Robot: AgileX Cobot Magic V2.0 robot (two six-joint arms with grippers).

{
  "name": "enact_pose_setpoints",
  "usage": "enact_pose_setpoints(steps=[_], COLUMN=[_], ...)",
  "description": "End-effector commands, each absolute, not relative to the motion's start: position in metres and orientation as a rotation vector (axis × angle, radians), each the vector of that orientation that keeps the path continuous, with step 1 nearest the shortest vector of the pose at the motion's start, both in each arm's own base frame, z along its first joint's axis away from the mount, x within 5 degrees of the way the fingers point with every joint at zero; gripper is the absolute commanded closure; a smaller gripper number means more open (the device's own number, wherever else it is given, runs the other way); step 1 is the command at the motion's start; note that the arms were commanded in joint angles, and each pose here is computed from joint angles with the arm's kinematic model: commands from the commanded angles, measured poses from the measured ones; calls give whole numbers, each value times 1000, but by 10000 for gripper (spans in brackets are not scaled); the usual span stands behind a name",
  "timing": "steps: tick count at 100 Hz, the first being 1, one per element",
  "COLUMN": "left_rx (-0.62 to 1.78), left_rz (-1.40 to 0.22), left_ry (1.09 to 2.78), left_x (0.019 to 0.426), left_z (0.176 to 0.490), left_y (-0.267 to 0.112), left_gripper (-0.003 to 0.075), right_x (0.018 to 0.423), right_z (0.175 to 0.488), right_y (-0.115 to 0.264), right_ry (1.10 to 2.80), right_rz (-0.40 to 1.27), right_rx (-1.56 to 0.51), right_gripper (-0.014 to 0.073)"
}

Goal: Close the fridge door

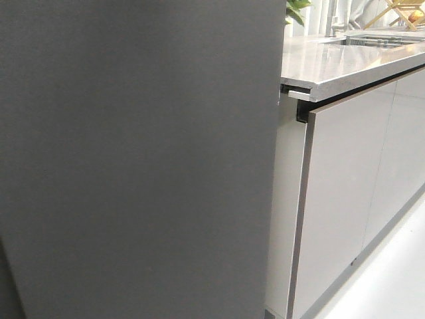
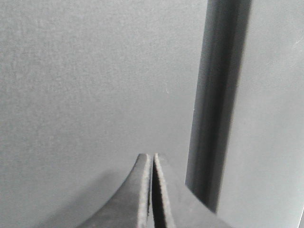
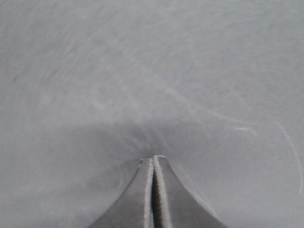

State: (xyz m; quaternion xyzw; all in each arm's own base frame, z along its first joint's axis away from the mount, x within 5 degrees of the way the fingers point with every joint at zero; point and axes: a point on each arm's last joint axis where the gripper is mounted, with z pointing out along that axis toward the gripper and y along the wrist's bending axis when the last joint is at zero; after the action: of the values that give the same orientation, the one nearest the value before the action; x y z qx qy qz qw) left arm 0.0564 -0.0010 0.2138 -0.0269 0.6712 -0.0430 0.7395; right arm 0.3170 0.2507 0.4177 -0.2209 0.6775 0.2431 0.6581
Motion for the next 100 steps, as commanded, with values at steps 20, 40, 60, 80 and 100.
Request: enact_pose_setpoints(steps=[20,40,60,80,100], left_rx=[-59,-59,-59,-59,-59], left_rz=[-103,-103,-103,-103,-103], left_ry=[1443,1443,1443,1443,1443], left_x=[59,59,59,59,59], left_z=[210,210,210,210,210], left_y=[-1,-1,-1,-1,-1], left_gripper=[741,741,741,741,741], right_x=[289,258,217,168,125], right_z=[453,437,417,395,353], right_y=[192,136,92,63,36], right_ry=[1406,1373,1383,1357,1359], right_rz=[459,378,307,252,162], right_rx=[-425,-327,-267,-266,-241], right_gripper=[671,671,671,671,671])
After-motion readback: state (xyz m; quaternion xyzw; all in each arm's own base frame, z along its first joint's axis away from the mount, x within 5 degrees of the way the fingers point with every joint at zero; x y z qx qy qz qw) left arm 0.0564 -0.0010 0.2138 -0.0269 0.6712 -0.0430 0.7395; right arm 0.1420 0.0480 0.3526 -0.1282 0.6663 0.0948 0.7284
